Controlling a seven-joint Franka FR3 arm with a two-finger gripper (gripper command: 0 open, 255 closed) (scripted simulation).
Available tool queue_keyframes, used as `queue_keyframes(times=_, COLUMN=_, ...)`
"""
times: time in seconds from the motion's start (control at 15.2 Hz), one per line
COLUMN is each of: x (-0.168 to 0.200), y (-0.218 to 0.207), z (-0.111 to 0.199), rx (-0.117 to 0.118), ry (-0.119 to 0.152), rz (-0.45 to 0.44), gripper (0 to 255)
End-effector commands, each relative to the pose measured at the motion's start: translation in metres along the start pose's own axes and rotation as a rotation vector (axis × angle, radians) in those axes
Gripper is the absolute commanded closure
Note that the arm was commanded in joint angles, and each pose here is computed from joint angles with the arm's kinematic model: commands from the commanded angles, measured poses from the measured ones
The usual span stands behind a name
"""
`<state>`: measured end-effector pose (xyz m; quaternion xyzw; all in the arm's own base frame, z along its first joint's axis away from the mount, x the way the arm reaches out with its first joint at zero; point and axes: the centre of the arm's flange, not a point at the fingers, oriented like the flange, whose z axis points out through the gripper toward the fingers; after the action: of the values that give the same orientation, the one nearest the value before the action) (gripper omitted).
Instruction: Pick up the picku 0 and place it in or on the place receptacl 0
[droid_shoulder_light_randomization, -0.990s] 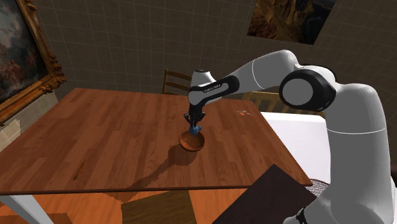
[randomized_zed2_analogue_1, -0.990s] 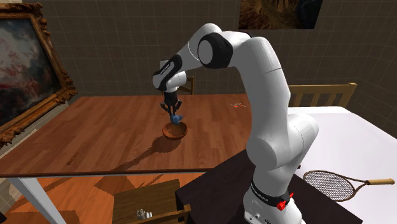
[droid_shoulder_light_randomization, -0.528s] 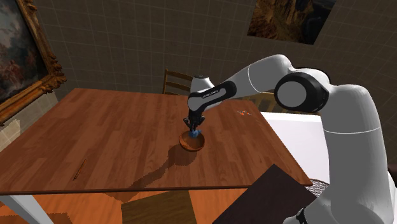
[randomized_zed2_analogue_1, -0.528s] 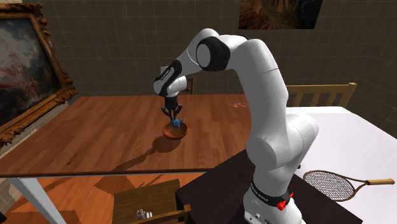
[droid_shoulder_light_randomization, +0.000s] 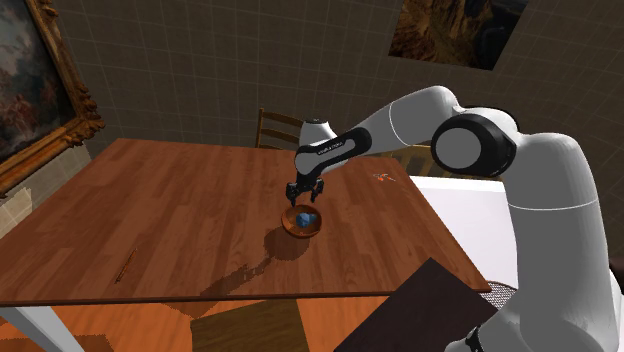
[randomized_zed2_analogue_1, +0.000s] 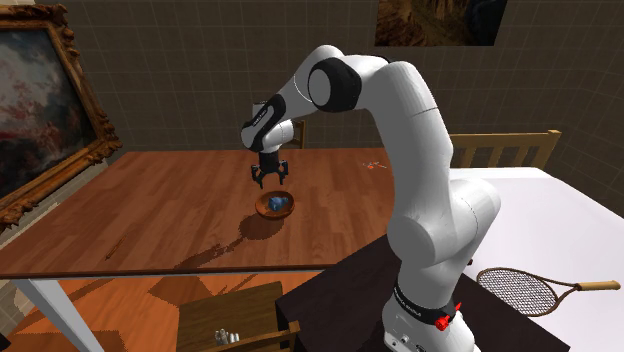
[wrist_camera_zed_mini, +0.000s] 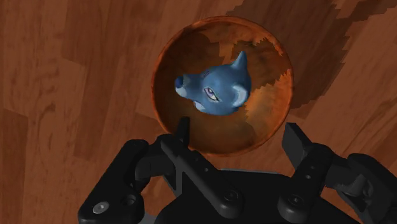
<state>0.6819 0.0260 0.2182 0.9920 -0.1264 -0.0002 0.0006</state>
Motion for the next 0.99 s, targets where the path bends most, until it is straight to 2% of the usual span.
queue_keyframes(times=0.0, x=0.000, y=0.000, z=0.000, rx=0.000, ry=0.000, rz=0.000, gripper=0)
queue_keyframes(times=0.13, x=0.000, y=0.000, z=0.000, rx=0.000, ry=0.000, rz=0.000, gripper=0)
queue_keyframes(times=0.4, x=0.000, y=0.000, z=-0.050, rx=0.000, ry=0.000, rz=0.000, gripper=0)
queue_keyframes(times=0.92, x=0.000, y=0.000, z=-0.050, rx=0.000, ry=0.000, rz=0.000, gripper=0)
